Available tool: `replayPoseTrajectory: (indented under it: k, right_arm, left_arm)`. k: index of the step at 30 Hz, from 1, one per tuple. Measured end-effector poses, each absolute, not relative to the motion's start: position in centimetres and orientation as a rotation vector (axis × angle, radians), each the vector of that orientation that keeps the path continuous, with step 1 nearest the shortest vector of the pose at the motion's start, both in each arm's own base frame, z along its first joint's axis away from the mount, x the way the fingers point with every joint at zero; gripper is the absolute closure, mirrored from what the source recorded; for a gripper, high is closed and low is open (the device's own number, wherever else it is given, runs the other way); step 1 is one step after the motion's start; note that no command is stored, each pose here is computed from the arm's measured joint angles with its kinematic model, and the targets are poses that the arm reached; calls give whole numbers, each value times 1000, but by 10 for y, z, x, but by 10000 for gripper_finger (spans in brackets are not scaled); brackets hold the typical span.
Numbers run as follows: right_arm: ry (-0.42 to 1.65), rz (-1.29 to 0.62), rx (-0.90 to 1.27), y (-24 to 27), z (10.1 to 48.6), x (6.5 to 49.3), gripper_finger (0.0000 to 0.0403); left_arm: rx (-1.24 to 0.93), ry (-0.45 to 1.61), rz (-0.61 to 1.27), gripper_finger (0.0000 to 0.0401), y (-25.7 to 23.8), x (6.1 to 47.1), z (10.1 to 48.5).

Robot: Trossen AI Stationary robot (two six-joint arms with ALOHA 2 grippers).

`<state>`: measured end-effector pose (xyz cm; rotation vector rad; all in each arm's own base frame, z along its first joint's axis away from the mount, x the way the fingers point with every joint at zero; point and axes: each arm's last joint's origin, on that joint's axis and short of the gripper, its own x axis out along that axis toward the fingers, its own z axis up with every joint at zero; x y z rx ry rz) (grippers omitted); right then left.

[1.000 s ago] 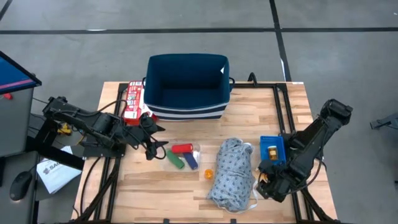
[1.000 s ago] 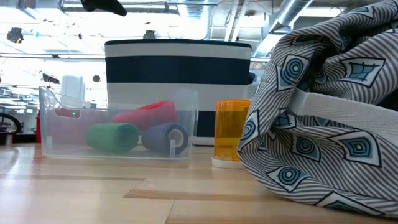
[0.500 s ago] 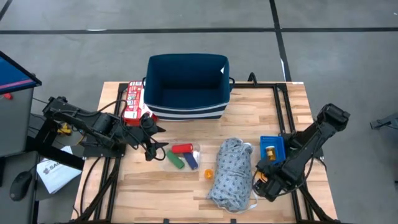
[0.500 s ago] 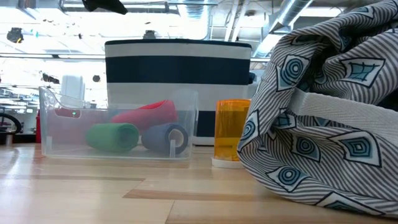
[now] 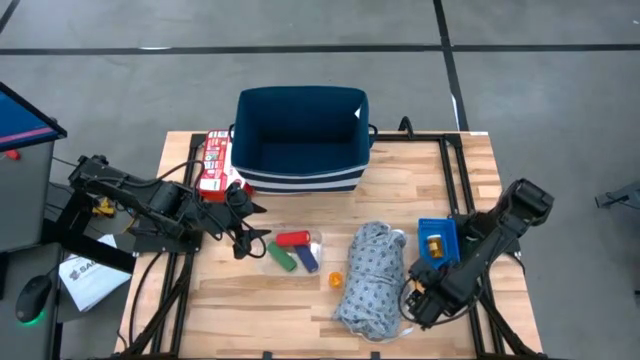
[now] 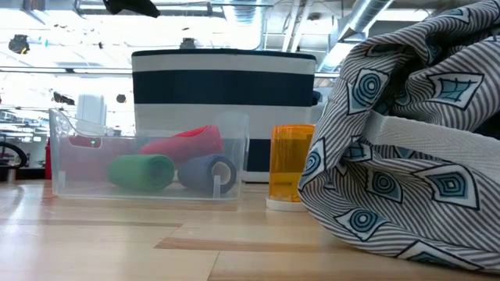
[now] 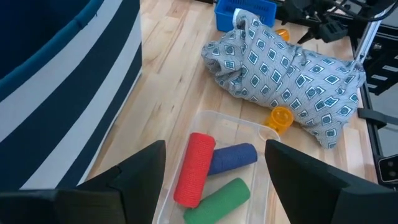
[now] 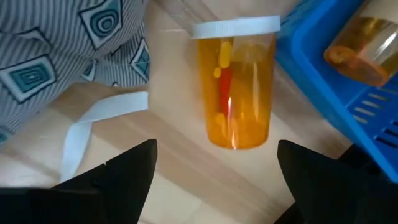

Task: Pick & place medical supplies in basket/bin
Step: Put the right orange pill bottle into the small blue bin

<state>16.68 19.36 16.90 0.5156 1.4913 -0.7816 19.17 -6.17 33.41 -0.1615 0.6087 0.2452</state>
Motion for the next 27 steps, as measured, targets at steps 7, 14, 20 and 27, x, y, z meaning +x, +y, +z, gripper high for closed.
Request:
replayPoseTrajectory:
  k: [7,14,20,27]
  right_arm:
    - [1455,-781,416,194,160,169,74]
    - [1437,-750,405,200,151,172,74]
    - [1423,-684,507,207,151,178,74]
    - [1410,-768,557,205,155,178,74]
  left_arm:
    - [-174,609,232,134,-62,192,334]
    - [-216,585,210,134,-60,196,337]
    - [-231,590,210,134,-57,197,337]
    - [-236,588,213,135,-53,198,337]
